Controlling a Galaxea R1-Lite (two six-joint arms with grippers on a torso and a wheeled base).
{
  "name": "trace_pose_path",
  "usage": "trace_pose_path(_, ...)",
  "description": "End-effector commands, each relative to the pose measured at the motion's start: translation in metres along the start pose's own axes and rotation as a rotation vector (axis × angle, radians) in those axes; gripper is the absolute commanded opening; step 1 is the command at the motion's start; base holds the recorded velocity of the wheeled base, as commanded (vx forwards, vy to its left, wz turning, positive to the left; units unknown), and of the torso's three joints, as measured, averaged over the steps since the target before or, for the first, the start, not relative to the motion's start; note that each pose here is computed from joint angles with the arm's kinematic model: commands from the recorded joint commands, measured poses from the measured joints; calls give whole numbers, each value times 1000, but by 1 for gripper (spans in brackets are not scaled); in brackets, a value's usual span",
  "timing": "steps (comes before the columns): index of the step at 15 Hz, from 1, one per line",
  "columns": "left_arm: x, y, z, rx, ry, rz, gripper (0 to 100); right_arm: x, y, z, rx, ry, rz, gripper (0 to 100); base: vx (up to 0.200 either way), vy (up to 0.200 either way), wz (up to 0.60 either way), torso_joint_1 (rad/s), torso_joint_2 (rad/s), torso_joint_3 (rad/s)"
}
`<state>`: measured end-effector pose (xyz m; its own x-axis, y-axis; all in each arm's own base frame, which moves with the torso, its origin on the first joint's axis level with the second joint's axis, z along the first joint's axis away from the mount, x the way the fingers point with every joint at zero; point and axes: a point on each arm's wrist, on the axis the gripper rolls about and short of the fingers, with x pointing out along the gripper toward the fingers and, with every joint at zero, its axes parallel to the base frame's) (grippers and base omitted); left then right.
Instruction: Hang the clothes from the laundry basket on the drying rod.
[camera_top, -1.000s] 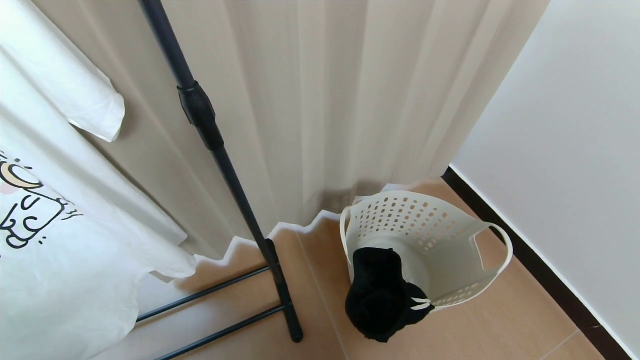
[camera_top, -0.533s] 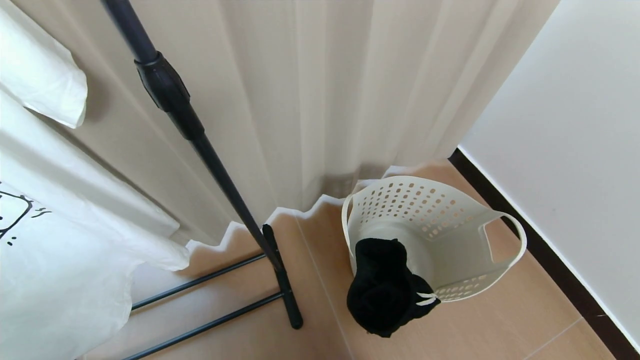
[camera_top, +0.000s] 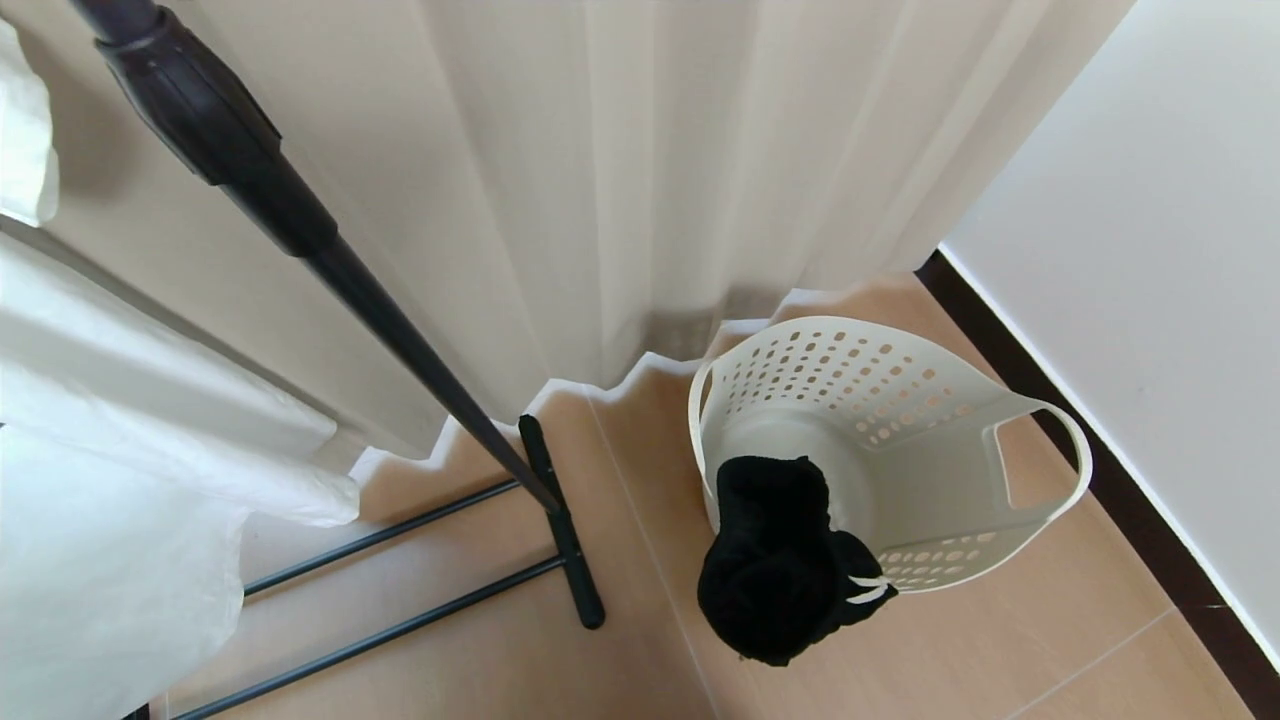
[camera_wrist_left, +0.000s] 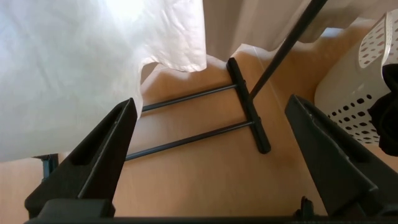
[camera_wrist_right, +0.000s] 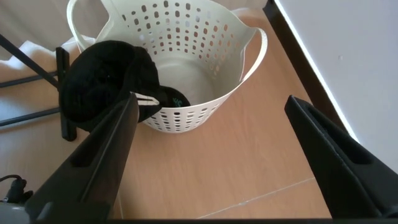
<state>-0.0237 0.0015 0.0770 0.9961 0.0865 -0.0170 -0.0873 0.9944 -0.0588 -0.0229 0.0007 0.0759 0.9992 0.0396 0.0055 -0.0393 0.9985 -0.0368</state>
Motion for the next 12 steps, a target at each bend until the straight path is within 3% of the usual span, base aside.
trace_pose_path(1,0,0,0,-1,1,1,100,0,0,0,0,1,0,100,0,0,0,-2,12,-178)
trace_pose_path(12,0,0,0,2,1,2,100,0,0,2,8,-16,-8,100,0,0,0,0,0,-15)
